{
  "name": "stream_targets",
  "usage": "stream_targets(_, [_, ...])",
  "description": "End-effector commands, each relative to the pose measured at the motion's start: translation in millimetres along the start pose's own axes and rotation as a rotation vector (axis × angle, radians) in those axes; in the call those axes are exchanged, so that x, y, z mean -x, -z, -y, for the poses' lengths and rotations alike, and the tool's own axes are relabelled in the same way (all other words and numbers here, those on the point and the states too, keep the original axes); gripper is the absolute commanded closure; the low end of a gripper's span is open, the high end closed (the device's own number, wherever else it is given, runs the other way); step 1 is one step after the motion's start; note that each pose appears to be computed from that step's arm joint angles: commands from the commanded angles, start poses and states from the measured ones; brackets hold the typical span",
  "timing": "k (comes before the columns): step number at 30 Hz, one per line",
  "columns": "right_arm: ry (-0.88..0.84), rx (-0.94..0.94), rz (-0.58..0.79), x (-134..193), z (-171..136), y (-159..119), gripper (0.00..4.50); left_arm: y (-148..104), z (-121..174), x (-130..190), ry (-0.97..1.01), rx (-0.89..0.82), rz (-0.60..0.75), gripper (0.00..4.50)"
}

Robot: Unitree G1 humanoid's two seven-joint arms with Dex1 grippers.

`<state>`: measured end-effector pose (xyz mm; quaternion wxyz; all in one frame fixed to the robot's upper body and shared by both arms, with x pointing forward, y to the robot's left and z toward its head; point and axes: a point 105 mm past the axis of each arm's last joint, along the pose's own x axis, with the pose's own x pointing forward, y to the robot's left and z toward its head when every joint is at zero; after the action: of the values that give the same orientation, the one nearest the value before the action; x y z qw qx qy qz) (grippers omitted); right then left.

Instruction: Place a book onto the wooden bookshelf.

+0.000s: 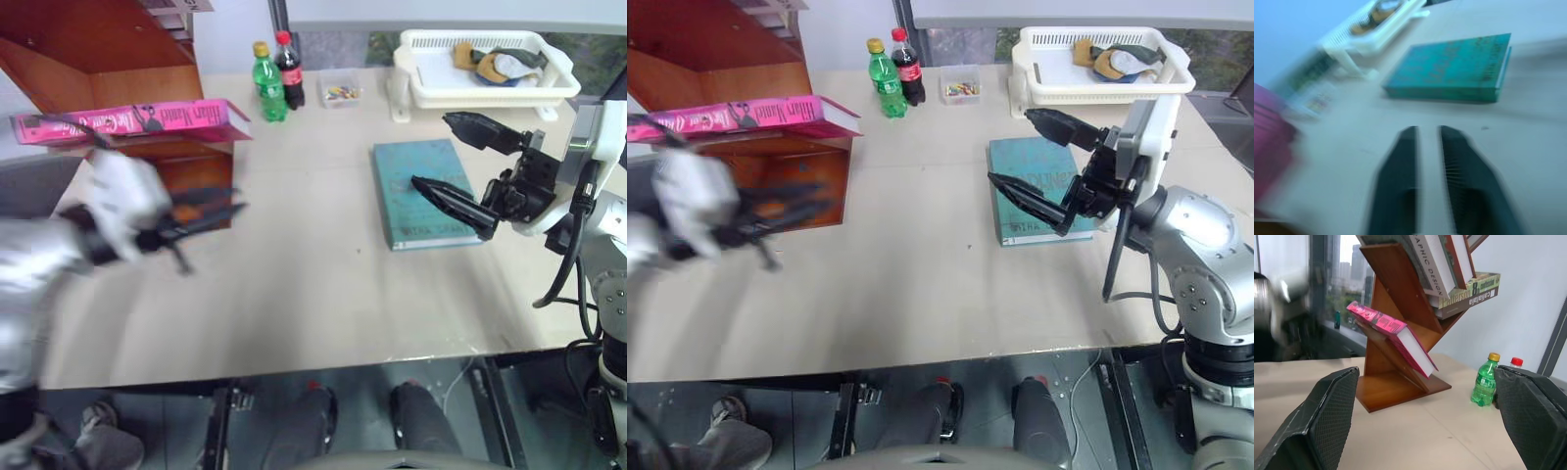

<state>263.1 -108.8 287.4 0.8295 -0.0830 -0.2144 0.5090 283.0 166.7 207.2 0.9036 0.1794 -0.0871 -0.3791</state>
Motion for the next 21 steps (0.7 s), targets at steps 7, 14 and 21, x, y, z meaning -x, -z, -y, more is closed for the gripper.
stream_targets(7, [0.041,0.070,-0.001,4.2,-2.9,-19.3,0.00,5.6,-19.8,-79.6,-0.609,0.008,0.137,4.46])
stream_targets(14, [0.061,0.074,-0.004,1.9,-2.8,-21.0,0.00,-16.4,-49.1,-132.6,-0.782,0.046,0.223,4.46])
stream_targets(21, [0.074,0.080,-0.003,1.3,-4.4,-22.4,0.00,-16.2,-80.0,-124.6,-1.010,0.053,0.228,4.46])
